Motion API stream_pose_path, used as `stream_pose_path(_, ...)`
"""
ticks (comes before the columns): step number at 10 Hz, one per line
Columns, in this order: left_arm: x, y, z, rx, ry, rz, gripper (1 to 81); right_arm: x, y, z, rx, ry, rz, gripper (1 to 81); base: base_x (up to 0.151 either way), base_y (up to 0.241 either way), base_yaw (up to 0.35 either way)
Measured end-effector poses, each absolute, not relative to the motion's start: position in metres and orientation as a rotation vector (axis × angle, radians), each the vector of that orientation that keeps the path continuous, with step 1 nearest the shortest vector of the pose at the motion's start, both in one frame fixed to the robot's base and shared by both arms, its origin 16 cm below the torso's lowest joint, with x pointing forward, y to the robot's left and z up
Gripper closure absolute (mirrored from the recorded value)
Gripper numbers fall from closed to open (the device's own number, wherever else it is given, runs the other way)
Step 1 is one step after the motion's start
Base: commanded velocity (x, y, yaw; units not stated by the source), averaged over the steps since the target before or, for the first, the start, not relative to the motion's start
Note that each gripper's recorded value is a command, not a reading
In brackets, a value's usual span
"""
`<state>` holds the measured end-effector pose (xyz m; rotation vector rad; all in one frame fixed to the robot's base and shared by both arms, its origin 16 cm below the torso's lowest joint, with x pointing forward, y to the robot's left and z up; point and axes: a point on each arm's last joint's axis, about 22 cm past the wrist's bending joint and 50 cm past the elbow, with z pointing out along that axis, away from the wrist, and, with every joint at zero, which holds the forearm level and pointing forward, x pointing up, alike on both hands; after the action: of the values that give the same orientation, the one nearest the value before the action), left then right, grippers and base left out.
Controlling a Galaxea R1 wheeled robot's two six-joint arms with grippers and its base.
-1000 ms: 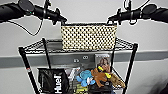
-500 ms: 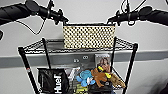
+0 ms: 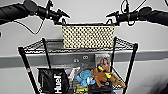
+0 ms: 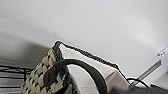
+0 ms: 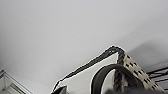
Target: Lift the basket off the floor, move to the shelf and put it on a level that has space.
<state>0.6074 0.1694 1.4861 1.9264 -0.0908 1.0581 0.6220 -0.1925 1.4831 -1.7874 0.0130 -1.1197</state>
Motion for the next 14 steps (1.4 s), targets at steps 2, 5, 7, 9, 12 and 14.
stream_pose_path(2, 0.605, 0.171, 1.485, 1.927, -0.101, 1.060, 1.0, 0.619, -0.194, 1.483, -1.782, 0.012, -1.116, 1.0, 0.000, 0.000, 0.000)
stream_pose_path(5, 0.599, 0.183, 1.489, 1.920, -0.098, 1.074, 1.0, 0.608, -0.207, 1.490, -1.773, 0.006, -1.126, 1.0, 0.000, 0.000, 0.000)
stream_pose_path(7, 0.592, 0.197, 1.490, 1.913, -0.098, 1.087, 1.0, 0.594, -0.231, 1.492, -1.764, 0.010, -1.143, 1.0, 0.000, 0.000, 0.000)
stream_pose_path(9, 0.578, 0.196, 1.483, 1.917, -0.131, 1.075, 1.0, 0.575, -0.236, 1.496, -1.753, -0.021, -1.148, 1.0, 0.000, 0.000, 0.000)
stream_pose_path(12, 0.550, 0.208, 1.476, 1.911, -0.168, 1.070, 1.0, 0.539, -0.237, 1.486, -1.747, -0.081, -1.128, 1.0, 0.000, 0.000, 0.000)
stream_pose_path(14, 0.533, 0.229, 1.475, 1.895, -0.161, 1.089, 1.0, 0.517, -0.257, 1.478, -1.732, -0.074, -1.137, 1.0, 0.000, 0.000, 0.000)
